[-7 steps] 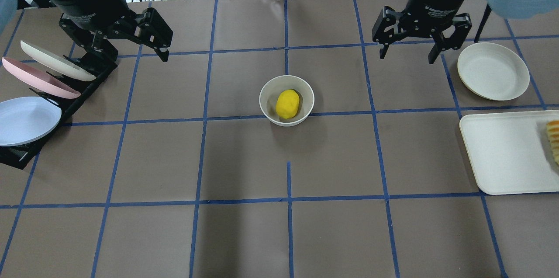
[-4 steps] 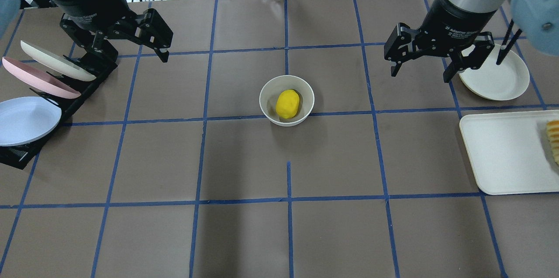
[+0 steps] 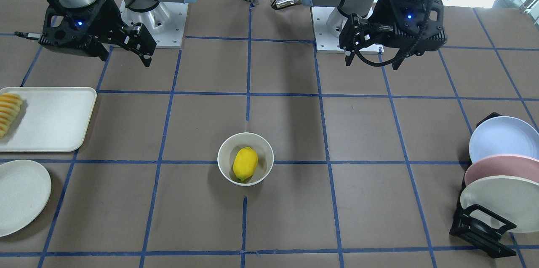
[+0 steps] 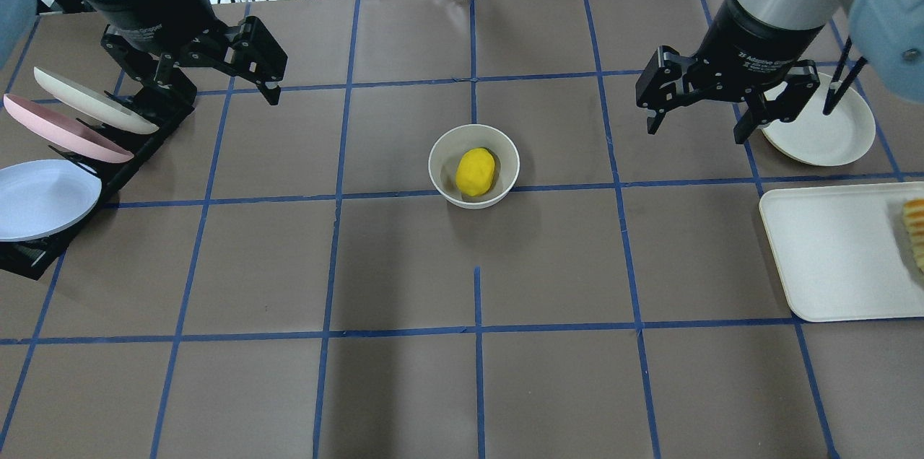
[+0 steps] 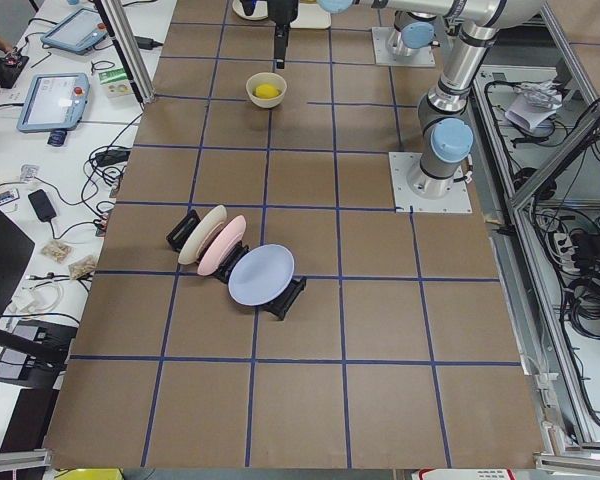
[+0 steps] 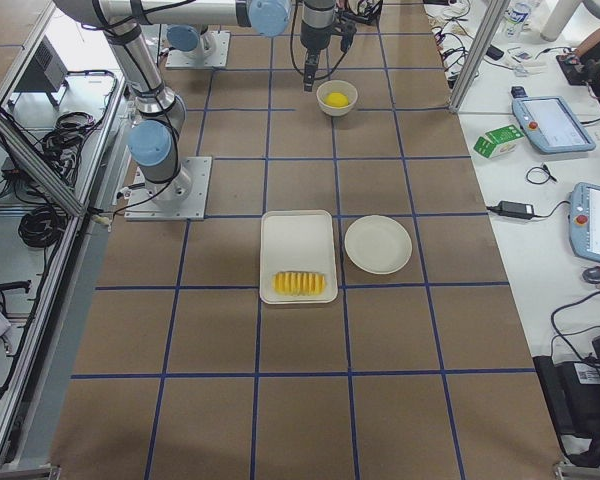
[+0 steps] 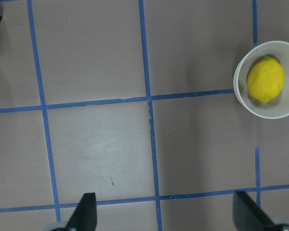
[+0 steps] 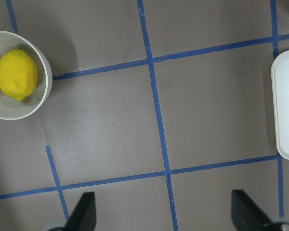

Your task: Place bowl and put lemon in it

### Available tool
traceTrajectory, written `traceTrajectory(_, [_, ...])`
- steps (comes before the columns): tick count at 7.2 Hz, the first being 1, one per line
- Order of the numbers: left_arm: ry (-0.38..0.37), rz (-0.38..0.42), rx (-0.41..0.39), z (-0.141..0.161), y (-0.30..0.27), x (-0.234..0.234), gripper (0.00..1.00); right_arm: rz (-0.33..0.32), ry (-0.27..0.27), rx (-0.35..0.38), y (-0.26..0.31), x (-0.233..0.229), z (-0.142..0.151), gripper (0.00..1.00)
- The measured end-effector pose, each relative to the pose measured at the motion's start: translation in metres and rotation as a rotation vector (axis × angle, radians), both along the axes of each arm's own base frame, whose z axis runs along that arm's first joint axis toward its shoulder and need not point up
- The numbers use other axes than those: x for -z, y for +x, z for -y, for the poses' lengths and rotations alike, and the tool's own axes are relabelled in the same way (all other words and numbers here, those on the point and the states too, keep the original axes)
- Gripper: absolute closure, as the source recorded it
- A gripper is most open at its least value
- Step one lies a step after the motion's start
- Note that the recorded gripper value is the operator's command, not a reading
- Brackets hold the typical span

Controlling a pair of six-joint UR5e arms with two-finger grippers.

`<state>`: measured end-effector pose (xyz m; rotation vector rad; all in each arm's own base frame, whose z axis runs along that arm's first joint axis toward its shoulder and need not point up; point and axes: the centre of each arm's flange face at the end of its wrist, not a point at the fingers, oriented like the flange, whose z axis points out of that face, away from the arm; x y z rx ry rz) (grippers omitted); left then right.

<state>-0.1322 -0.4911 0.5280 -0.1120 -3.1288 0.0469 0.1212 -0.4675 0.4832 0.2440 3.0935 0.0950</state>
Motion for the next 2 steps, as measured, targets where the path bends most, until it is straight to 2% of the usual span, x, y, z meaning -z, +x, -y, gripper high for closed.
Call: traceTrajectory(2, [0.000,0.000,0.000,-0.0003,0.0000,0.0003,0.00,0.000,-0.009,-0.004,0.0005,-0.0031,-0.0017,0.00])
